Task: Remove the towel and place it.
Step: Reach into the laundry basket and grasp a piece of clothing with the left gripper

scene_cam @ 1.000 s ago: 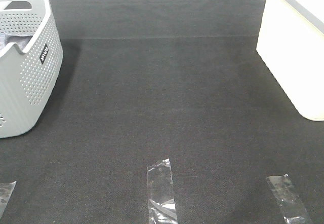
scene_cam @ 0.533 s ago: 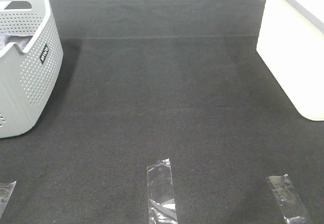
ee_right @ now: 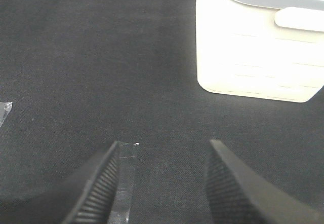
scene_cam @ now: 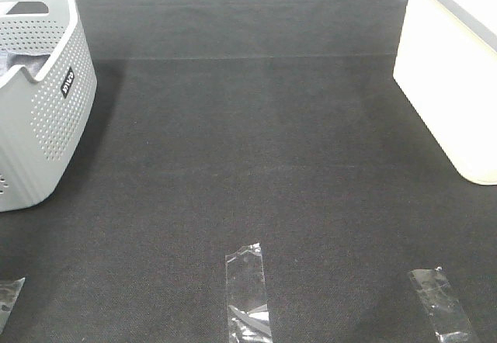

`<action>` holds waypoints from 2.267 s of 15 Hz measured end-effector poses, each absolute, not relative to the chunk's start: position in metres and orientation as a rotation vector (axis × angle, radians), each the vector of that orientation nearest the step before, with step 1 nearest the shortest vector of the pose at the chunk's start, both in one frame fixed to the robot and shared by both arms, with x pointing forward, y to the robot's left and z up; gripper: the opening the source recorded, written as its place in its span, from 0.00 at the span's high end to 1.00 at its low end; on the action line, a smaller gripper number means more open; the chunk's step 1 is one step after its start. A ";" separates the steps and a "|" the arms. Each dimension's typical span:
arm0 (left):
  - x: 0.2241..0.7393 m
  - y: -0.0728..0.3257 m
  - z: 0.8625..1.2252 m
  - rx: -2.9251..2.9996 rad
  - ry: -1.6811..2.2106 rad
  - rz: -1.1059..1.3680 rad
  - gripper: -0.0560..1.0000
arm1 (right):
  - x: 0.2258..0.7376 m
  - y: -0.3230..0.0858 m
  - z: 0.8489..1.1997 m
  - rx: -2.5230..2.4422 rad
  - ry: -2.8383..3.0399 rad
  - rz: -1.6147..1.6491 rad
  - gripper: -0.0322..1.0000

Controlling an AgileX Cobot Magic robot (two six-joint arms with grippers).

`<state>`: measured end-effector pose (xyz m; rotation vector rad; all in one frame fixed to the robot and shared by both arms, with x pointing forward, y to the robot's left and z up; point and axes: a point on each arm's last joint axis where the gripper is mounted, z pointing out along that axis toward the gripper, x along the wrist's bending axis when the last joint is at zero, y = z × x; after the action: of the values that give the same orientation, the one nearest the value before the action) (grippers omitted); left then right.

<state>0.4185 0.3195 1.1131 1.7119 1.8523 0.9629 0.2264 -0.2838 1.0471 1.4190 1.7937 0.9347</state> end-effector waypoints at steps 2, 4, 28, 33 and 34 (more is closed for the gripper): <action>0.439 0.321 1.113 1.741 1.910 0.935 0.50 | 0.226 -0.284 1.047 1.419 1.794 0.935 0.49; 0.479 0.324 1.112 1.803 1.986 0.896 0.50 | 0.226 -0.284 1.047 1.419 1.794 0.935 0.49; 0.756 0.397 0.968 1.902 2.273 0.956 0.50 | 0.226 -0.284 1.047 1.419 1.794 0.935 0.49; 0.760 0.399 0.986 1.802 2.275 1.018 0.50 | 0.227 -0.284 1.047 1.420 1.794 0.934 0.49; 0.760 0.402 0.988 1.762 2.294 1.019 0.50 | 0.227 -0.284 1.047 1.420 1.794 0.934 0.49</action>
<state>0.7602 0.4020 0.9879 1.7616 2.2939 1.0189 0.2265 -0.2838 1.0472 1.4197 1.7945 0.9342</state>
